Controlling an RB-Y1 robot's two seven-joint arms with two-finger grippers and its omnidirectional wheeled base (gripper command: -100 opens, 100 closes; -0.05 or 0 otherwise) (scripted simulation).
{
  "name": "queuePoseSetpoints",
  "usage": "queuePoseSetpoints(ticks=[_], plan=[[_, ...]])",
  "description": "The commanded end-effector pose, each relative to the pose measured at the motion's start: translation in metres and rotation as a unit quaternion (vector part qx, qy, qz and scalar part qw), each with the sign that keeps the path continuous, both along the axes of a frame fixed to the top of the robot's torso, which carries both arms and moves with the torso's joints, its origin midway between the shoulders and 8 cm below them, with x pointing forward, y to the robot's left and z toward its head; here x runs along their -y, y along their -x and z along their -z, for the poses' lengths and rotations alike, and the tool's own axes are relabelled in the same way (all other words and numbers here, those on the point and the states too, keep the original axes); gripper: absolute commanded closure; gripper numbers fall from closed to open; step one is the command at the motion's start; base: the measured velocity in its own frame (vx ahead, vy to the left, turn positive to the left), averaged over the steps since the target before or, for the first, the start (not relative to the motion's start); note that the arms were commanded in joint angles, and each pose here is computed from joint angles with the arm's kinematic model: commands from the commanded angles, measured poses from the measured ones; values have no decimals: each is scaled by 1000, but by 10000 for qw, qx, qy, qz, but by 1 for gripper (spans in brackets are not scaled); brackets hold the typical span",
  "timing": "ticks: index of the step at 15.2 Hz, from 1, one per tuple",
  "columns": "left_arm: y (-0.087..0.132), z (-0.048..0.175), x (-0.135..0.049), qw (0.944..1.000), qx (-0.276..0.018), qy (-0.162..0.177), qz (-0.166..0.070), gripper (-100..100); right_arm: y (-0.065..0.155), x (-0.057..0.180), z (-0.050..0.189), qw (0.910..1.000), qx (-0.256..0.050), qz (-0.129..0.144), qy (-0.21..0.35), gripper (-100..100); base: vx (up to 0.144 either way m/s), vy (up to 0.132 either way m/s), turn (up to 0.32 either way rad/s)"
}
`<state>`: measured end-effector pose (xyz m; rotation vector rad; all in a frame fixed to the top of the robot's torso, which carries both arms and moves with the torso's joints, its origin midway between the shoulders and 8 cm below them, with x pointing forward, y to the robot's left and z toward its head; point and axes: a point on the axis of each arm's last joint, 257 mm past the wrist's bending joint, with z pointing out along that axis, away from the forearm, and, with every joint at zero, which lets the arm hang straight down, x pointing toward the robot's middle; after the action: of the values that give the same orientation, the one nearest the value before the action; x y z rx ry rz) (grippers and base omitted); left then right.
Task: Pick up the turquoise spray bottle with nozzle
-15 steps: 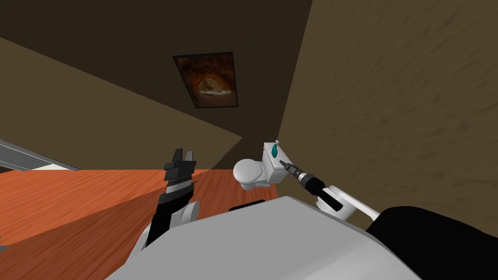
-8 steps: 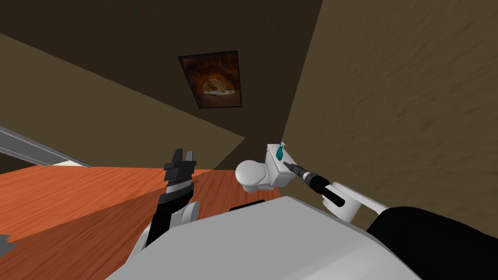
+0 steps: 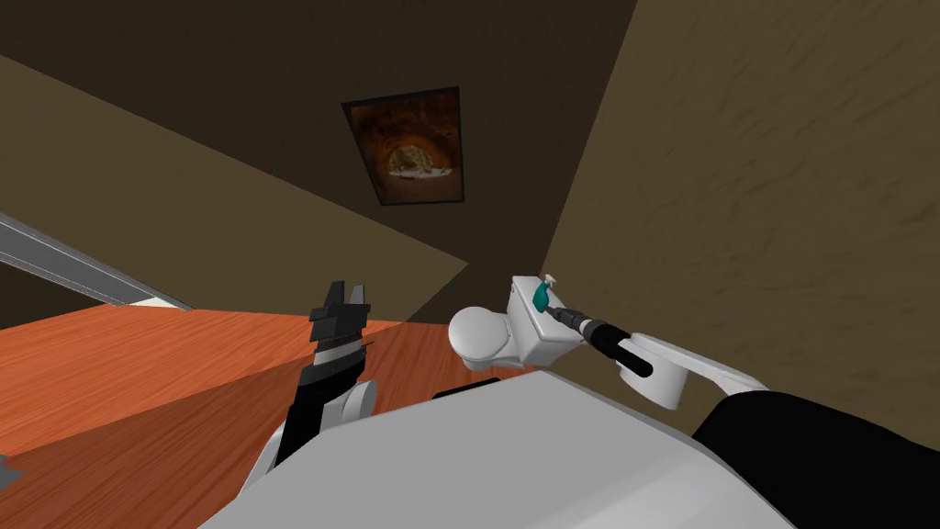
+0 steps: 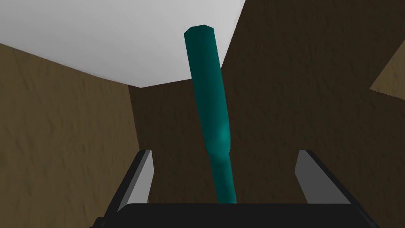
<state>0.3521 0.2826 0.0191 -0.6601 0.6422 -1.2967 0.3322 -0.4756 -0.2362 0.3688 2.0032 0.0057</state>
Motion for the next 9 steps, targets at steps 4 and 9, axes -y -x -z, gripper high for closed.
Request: queuePoseSetpoints(ticks=[4, 9], plan=[[0, 0, 0, 10000, 0, 0, 0, 0, -3, 29, -8, 9983, -221, 50, 541, -100, 126, 21, 47], [0, 0, 0, 10000, 0, 0, 0, 0, -8, 42, -15, 9964, -299, 56, 789, -100, 117, 6, 42]])
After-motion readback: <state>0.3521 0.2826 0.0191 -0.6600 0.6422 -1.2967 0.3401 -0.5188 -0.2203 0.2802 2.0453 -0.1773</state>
